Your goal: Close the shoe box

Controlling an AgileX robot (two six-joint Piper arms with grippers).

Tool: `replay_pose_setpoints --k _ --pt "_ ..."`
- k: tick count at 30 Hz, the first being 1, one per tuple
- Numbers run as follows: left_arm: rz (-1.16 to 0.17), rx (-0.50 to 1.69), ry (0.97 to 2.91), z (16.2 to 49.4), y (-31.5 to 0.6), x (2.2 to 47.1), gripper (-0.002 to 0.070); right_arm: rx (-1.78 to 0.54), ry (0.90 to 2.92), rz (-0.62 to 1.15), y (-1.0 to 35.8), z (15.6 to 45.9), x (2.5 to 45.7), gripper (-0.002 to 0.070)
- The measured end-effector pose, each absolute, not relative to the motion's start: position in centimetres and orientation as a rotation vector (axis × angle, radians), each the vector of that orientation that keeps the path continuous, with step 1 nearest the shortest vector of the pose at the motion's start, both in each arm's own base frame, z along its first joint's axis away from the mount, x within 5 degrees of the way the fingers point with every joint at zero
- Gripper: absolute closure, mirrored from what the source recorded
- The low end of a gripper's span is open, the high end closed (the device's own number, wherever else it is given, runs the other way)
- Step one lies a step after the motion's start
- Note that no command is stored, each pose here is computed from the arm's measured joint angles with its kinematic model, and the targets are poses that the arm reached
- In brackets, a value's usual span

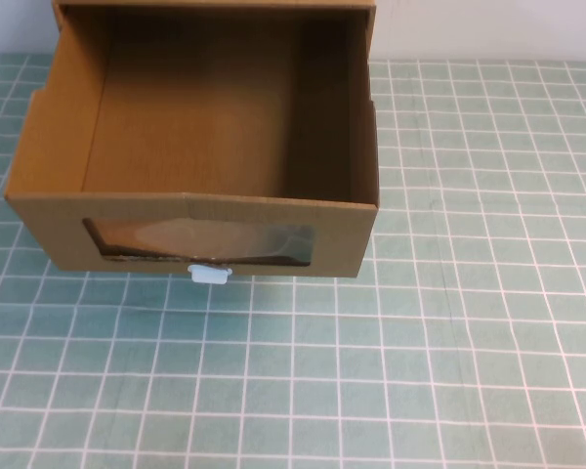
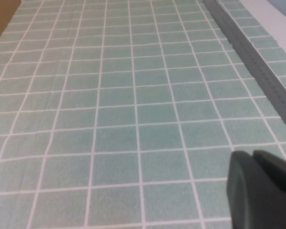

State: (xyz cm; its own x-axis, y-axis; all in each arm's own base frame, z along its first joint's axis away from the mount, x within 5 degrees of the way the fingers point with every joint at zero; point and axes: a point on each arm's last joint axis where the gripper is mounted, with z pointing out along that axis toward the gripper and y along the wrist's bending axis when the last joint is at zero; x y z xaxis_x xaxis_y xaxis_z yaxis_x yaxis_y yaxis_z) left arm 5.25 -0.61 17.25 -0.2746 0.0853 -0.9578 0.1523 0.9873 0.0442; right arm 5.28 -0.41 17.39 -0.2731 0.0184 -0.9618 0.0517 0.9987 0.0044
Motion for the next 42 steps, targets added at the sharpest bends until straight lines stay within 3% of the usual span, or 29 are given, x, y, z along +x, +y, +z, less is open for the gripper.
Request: replay_pose_setpoints --k 42 --pt "-0.1 0.136 1.78 17.9 -0.69 5.41 0.068 0.049 1.845 -0.033 -0.4 17.41 5.29 0.069"
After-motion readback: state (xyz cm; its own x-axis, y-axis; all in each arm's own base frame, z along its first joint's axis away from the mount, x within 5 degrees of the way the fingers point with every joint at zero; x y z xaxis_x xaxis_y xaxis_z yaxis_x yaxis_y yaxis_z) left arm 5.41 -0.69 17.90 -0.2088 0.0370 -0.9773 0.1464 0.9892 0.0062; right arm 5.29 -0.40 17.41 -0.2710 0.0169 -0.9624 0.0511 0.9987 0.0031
